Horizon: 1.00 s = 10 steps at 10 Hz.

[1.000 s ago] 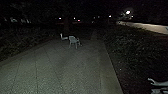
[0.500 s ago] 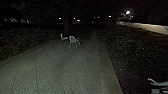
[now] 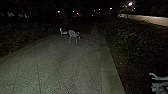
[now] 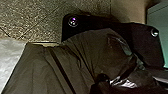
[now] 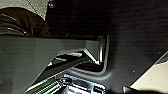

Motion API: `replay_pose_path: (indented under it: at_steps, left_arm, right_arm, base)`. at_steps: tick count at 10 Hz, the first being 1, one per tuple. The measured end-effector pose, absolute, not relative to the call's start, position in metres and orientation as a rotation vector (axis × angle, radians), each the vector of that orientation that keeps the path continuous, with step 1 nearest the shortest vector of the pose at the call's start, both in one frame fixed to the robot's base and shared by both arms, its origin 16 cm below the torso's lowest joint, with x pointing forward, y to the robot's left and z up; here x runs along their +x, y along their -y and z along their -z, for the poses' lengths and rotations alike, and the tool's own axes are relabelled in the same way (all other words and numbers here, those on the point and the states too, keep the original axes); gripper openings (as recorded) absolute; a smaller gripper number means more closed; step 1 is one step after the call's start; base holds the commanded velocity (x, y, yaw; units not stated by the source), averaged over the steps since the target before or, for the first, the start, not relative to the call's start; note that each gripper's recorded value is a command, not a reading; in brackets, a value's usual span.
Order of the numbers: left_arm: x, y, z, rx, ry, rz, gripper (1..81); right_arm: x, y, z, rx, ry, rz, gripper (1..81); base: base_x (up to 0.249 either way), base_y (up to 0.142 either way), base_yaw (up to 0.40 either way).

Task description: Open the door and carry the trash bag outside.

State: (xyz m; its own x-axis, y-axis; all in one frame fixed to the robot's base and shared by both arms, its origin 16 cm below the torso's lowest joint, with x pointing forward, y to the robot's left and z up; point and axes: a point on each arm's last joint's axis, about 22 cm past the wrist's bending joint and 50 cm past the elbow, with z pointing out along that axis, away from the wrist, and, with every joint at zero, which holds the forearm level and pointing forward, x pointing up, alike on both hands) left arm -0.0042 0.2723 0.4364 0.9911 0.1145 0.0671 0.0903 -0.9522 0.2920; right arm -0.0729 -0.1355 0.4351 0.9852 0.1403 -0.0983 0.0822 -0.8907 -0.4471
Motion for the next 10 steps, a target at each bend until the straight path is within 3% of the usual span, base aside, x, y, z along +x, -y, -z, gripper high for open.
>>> replay_pose_path:
  at_steps: [5, 10]
  left_arm:
    - [0.055, -0.353, -0.448, 2.88, -0.306, -0.081, 1.0]
    - [0.149, -0.434, -0.485, 2.91, -0.484, -0.197, 1.0]
  right_arm:
    - [-0.119, 0.14, -0.43, -2.696, 0.124, -0.338, 81.1]
    - [-0.114, 0.139, -0.426, -2.678, 0.228, -0.376, 81.1]
  base:
    - [0.0, 0.0, 0.0]
    - [0.0, 0.0, 0.0]
